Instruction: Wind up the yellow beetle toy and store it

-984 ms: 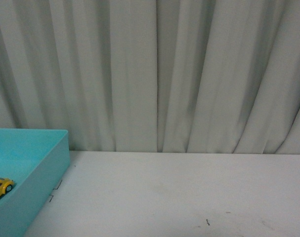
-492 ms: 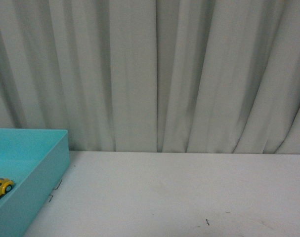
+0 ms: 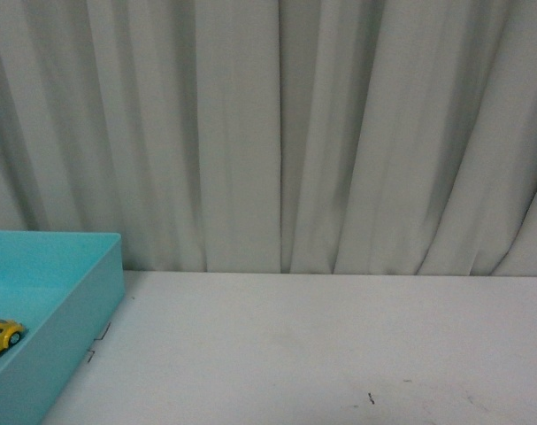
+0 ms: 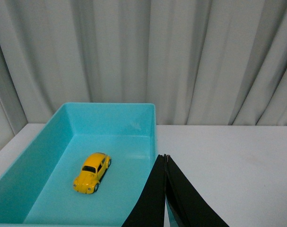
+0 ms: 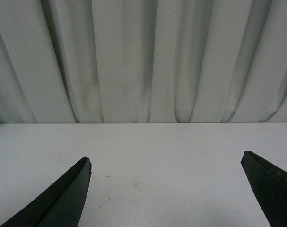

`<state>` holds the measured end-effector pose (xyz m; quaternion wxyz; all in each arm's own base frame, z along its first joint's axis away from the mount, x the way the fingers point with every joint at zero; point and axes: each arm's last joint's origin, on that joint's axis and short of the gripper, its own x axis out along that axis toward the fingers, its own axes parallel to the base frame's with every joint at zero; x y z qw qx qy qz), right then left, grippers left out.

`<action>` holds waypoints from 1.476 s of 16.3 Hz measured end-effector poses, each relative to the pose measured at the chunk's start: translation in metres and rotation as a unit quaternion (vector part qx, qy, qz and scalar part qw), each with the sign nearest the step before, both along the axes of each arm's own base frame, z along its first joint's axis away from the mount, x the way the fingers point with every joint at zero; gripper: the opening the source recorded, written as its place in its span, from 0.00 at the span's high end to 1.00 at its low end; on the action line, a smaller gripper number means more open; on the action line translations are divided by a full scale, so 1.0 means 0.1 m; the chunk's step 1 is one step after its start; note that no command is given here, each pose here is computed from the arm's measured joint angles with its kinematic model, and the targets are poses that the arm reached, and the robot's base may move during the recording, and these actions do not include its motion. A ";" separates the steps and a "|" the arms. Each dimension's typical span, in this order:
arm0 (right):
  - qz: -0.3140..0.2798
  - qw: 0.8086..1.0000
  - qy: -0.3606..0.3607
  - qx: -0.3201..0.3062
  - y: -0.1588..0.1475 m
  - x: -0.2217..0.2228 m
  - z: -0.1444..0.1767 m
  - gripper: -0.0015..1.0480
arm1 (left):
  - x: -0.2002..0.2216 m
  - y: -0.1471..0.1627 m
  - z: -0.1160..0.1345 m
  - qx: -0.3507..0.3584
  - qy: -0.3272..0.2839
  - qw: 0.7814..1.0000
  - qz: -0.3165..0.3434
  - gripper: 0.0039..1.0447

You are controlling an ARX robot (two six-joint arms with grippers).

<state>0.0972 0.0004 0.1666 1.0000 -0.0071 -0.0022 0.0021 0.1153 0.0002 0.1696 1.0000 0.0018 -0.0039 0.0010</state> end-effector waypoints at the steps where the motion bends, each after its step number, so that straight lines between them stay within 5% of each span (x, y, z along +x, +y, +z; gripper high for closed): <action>1: 0.000 1.000 0.000 0.000 0.00 0.00 0.00 0.06 | -0.02 0.00 0.00 0.000 0.000 1.000 0.000 0.99; 13: 0.000 1.000 0.000 0.000 0.00 0.00 0.00 0.06 | -0.18 0.00 -0.03 0.000 0.003 1.000 -0.001 0.95; 17: 0.000 1.000 0.000 0.000 0.00 0.00 0.00 0.06 | -0.18 0.00 -0.03 -0.001 0.003 1.000 0.000 0.48; 21: 0.000 1.000 0.000 0.000 0.00 0.00 0.00 0.06 | -0.18 0.00 -0.03 -0.001 0.003 1.000 0.000 0.12; 22: 0.000 1.000 0.000 0.000 0.00 0.00 0.00 0.06 | -0.18 0.00 -0.03 0.000 0.003 1.000 0.000 0.04; 24: 0.000 1.000 0.000 0.000 0.00 0.00 0.00 0.06 | -0.18 0.00 -0.03 0.000 0.003 1.000 0.000 0.06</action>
